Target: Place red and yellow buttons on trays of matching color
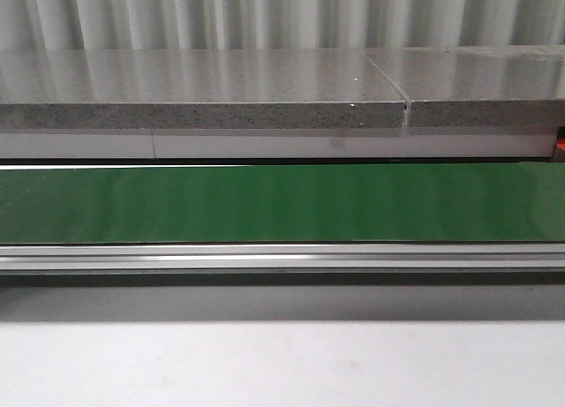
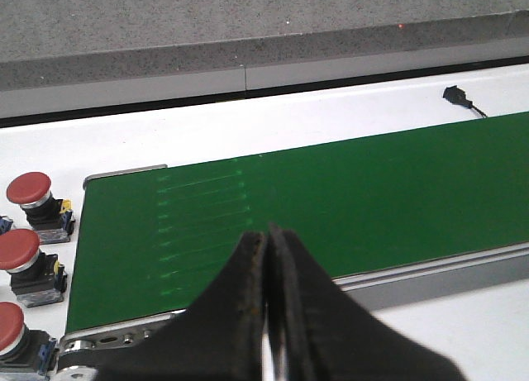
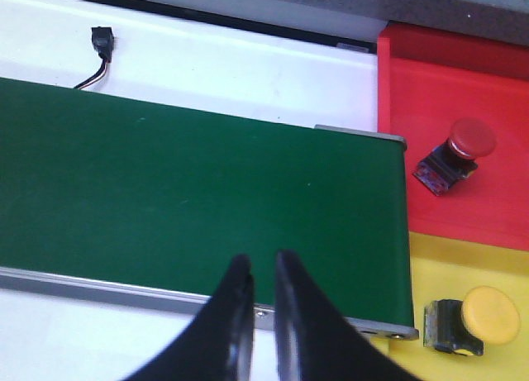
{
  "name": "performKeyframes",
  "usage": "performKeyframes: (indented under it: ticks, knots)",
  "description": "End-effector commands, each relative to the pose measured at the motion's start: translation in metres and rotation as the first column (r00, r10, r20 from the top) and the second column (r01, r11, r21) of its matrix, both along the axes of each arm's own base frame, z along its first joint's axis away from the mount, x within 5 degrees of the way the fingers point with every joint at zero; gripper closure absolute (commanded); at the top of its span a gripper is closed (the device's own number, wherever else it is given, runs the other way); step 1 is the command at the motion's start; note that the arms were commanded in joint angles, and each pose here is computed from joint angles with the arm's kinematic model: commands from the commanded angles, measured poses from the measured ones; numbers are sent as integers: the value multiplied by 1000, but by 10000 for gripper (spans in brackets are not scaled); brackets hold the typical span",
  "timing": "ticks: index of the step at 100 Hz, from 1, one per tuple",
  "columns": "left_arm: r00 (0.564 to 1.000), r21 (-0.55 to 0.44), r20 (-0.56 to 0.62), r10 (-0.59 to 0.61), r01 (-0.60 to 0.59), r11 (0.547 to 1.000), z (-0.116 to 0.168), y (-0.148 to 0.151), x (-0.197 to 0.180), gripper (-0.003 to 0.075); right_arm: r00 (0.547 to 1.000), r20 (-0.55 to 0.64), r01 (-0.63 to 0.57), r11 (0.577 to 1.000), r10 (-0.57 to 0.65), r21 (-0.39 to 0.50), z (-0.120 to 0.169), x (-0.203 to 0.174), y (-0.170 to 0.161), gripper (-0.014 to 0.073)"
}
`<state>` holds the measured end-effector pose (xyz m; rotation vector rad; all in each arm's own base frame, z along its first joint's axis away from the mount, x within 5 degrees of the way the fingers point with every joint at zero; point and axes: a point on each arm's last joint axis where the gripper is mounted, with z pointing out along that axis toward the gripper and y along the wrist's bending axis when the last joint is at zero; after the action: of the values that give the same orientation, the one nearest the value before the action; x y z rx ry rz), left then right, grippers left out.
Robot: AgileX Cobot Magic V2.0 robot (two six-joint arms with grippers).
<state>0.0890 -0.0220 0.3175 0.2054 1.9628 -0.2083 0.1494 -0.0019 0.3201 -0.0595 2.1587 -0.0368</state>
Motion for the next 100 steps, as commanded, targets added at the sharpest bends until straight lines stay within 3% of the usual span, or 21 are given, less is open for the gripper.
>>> performKeyframes:
  ticks: [1, 100]
  knots:
    - [996, -29, 85, 18, -16, 999, 14, 0, 2, 740, 993, 116, -6, 1000, 8, -19, 12, -7, 0, 660]
    - [996, -29, 83, 17, -15, 999, 14, 0, 2, 740, 995, 101, -6, 1000, 8, -19, 8, -11, 0, 663]
